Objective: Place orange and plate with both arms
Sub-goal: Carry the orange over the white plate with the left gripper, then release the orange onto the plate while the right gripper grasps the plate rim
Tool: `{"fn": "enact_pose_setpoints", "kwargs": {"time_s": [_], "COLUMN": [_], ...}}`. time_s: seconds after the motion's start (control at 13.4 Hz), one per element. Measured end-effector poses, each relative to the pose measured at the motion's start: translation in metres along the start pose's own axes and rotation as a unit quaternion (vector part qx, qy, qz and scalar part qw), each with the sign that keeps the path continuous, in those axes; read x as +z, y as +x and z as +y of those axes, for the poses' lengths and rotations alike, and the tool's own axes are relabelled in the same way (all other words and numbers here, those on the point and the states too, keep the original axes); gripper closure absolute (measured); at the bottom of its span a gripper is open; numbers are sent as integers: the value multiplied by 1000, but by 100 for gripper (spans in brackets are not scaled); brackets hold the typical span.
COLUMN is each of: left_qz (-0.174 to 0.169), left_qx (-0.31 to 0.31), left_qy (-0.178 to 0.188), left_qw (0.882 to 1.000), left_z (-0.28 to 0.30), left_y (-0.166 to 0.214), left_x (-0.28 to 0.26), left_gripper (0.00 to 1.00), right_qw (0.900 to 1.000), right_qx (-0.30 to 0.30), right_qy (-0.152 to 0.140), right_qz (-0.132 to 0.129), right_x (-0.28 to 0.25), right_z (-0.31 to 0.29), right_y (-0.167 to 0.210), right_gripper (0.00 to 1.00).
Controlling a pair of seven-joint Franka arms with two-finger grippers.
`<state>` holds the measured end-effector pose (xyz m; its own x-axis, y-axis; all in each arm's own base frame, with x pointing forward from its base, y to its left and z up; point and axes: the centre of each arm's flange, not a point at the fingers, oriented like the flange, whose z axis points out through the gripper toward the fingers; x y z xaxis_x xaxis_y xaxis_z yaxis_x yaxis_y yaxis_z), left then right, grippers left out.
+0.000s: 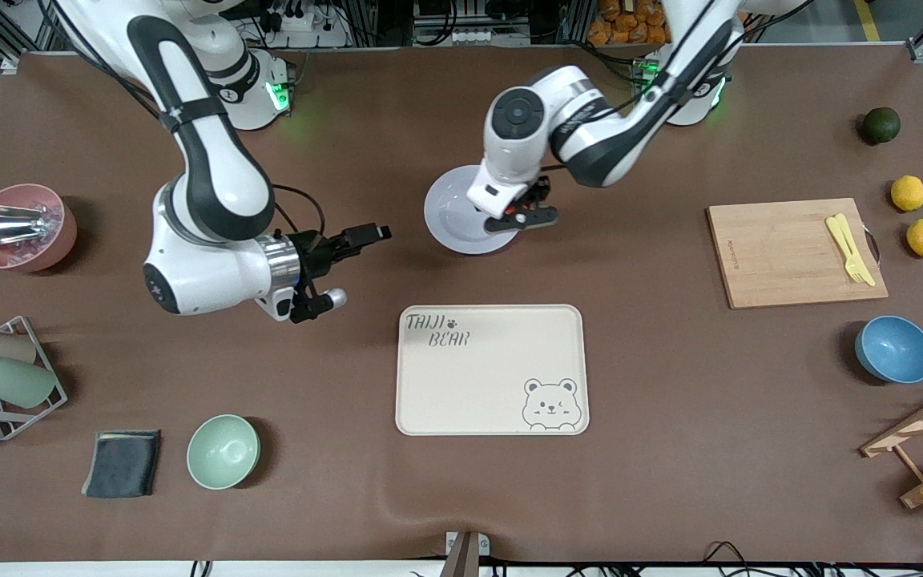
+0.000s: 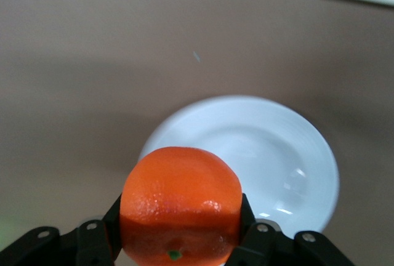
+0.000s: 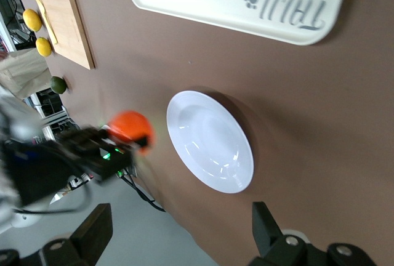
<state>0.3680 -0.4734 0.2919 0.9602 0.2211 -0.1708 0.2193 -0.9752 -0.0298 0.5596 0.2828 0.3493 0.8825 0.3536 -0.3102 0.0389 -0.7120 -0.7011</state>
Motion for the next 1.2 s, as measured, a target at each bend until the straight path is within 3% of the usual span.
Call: {"fn": "enact_pose_setpoints", "kwargs": {"time_s": [0.22,0.37,0.52,0.82,0.97,1.05,1.2], "left_qz": [-37,-53,-58,-31,-32,-32,-29], "left_qx": [-38,-49,-52,-46,-47,-47,-49], "left_qy": [-9,-10,-5,2,-5,-9,-18], "left_qw": [999,997,997,998,998,998,998], "left_z": [26,31,29,23,25,26,30], "left_y": [-35,-42,-37,-12,-11,-11,-7], "left_x": [56,77,89,96,98,98,93], "left_gripper": [30,30,30,30,30,25,4], "right_qw": [998,995,995,993,994,994,995], "right_qx": [-22,-32,-26,5,25,35,47], "right_qy": [-64,-84,-88,-93,-78,-63,-41], "right_qz": [-19,-34,-47,-75,-77,-77,-75], "right_x": [9,24,34,79,95,101,112], "right_z": [-2,-8,-1,33,46,52,62], "right_y": [-3,-6,-9,-18,-22,-25,-29], "right_gripper": [0,0,0,0,0,0,0]}}
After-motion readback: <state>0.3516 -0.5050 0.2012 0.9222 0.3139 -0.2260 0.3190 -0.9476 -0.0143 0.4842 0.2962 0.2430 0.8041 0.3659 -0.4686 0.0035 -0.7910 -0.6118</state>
